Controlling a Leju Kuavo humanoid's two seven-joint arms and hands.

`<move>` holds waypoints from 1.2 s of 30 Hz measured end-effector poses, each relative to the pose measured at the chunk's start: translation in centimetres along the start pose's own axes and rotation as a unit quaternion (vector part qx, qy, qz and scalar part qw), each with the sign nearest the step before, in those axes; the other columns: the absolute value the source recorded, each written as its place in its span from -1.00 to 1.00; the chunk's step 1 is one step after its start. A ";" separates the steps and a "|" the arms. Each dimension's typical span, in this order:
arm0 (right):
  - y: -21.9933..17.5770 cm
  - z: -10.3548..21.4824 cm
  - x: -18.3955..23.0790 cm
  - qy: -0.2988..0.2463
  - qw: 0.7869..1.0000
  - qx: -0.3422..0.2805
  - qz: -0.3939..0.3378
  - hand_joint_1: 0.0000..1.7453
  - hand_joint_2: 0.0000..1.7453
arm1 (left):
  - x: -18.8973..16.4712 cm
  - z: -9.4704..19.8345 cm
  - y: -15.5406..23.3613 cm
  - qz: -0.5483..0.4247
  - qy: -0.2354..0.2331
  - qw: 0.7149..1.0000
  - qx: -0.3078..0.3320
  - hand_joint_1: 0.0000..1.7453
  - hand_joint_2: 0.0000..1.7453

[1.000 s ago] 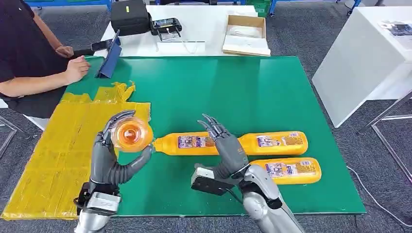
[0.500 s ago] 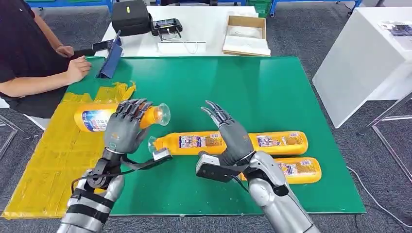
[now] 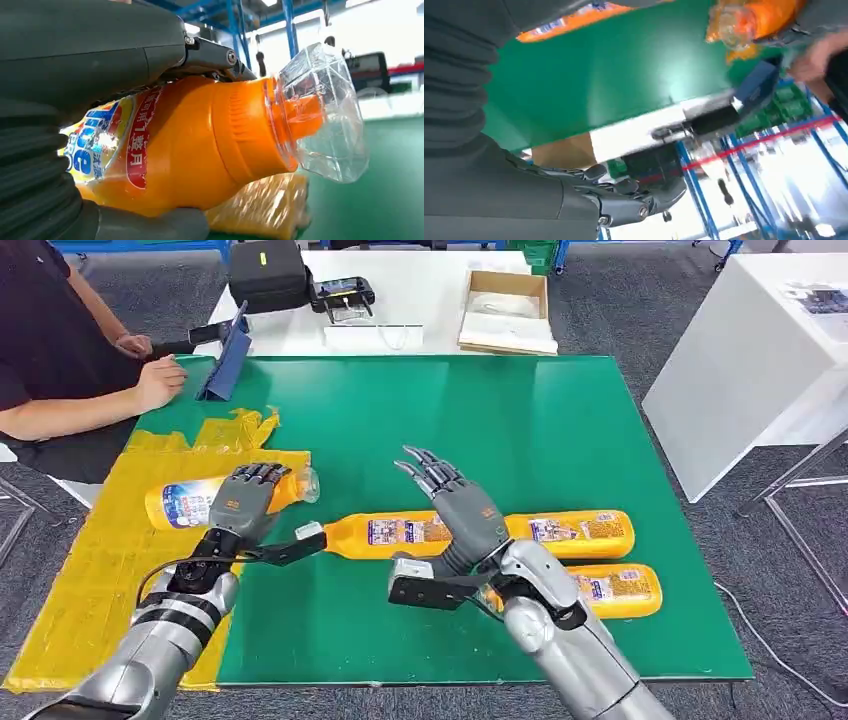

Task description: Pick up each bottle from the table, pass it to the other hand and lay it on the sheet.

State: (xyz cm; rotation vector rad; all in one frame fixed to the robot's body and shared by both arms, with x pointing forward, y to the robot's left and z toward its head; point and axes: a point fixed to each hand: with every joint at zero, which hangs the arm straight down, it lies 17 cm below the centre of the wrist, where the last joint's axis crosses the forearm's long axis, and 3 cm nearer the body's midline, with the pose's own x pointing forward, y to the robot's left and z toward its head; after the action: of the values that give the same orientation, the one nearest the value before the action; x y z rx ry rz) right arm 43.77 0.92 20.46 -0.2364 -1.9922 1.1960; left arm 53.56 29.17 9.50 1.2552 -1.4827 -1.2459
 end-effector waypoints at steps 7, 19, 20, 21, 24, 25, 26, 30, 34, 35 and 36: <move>1.5 -0.6 -3.1 0.034 0.998 0.055 0.015 -1.00 1.00 | 0.1 0.3 -2.8 0.029 -0.020 0.998 -0.061 -1.00 1.00; 3.6 -2.2 -6.9 0.081 0.990 0.108 0.033 -1.00 1.00 | 2.8 0.3 -4.0 0.161 -0.084 0.976 -0.121 -1.00 1.00; 3.8 -2.3 -7.0 0.084 0.990 0.112 0.034 -1.00 1.00 | 3.0 0.3 -3.9 0.169 -0.086 0.974 -0.122 -1.00 1.00; 4.0 -2.5 -7.1 0.086 0.989 0.117 0.035 -1.00 1.00 | 3.2 0.2 -3.8 0.179 -0.089 0.972 -0.123 -1.00 1.00; 5.3 -2.6 -7.7 0.098 0.984 0.142 0.034 -1.00 1.00 | 3.6 -0.2 -3.0 0.225 -0.099 0.962 -0.121 -1.00 1.00; 6.0 -2.5 -7.9 0.102 0.982 0.154 0.034 -1.00 1.00 | 3.8 -0.4 -2.6 0.245 -0.103 0.957 -0.118 -1.00 1.00; 6.6 -2.4 -8.1 0.105 0.980 0.164 0.033 -1.00 1.00 | 3.9 -0.6 -2.1 0.263 -0.107 0.952 -0.115 -1.00 1.00; 8.9 -1.9 -8.5 0.115 0.972 0.200 0.035 -1.00 1.00 | 4.5 -1.1 -0.1 0.336 -0.129 0.928 -0.098 -1.00 1.00; 10.0 -1.5 -8.9 0.123 0.968 0.216 0.039 -1.00 1.00 | 4.5 -1.2 0.4 0.346 -0.133 0.924 -0.093 -1.00 -1.00; 10.2 -1.4 -8.9 0.125 0.967 0.219 0.039 -1.00 1.00 | 4.6 -1.2 0.7 0.359 -0.136 0.919 -0.090 -1.00 -1.00; 10.4 -1.3 -9.0 0.126 0.966 0.221 0.039 -1.00 1.00 | 4.8 -1.1 1.0 0.381 -0.138 0.910 -0.087 -1.00 -1.00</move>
State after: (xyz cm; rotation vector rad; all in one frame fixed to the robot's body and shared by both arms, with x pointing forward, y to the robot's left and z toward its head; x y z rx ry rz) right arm 48.42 2.79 7.60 -0.2273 -1.4661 1.5431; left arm 53.59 24.26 10.59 0.3008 -1.7671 -0.9955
